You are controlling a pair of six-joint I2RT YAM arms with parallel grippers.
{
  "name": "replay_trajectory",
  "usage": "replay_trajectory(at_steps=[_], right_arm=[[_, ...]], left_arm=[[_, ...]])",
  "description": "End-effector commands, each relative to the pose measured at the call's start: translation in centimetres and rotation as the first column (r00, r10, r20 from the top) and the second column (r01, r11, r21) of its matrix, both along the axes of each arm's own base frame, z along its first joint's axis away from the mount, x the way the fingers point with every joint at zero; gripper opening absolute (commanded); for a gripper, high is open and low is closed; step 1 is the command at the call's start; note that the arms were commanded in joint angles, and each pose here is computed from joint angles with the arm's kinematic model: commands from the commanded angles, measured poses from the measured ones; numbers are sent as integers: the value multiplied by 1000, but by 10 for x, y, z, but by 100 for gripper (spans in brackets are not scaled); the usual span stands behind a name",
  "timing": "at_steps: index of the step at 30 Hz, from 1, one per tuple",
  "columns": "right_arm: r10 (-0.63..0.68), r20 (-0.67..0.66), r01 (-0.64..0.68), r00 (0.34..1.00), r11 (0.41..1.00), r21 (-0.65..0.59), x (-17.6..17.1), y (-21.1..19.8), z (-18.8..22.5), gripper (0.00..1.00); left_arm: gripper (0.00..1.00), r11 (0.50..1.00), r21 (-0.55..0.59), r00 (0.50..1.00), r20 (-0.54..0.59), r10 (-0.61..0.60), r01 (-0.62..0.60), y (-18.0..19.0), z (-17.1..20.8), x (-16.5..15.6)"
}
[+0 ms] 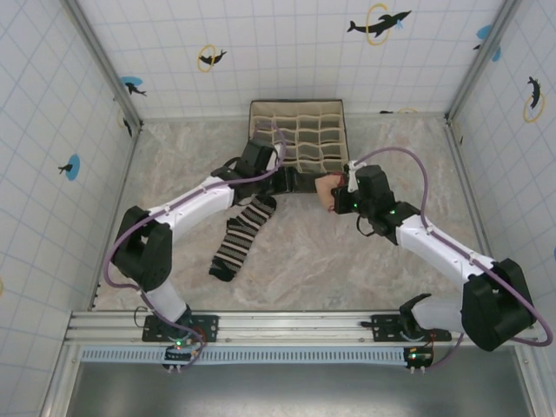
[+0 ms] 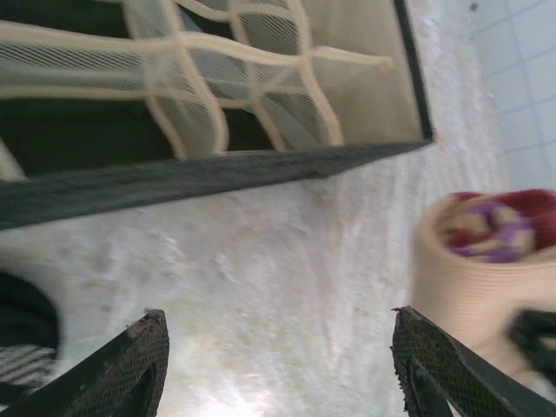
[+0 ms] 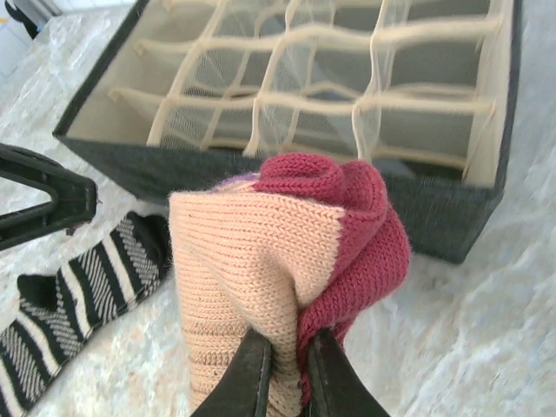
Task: Roll the socks
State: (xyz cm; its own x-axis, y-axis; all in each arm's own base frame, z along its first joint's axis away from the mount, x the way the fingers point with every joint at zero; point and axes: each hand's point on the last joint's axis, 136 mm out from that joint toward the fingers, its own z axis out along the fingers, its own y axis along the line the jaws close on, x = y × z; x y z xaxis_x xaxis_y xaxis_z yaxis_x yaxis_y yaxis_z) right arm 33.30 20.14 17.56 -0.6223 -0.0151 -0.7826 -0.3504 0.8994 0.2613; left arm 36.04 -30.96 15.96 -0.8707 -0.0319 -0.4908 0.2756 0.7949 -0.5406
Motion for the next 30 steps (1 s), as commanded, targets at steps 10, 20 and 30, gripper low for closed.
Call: replay_trajectory(at_steps=[10, 20, 30], right_arm=[[-73, 372, 126, 925, 985, -119, 57, 11, 70, 0], [-86, 510, 160, 856, 982, -103, 101, 32, 82, 0], [-91, 614, 178, 784, 981, -82, 146, 48, 73, 0]], left_arm=[[73, 974, 186, 991, 54, 122, -130, 79, -3, 41], [71, 962, 192, 981, 4, 196, -193, 101, -28, 67], [67, 963, 201, 981, -46, 190, -177, 99, -59, 78]])
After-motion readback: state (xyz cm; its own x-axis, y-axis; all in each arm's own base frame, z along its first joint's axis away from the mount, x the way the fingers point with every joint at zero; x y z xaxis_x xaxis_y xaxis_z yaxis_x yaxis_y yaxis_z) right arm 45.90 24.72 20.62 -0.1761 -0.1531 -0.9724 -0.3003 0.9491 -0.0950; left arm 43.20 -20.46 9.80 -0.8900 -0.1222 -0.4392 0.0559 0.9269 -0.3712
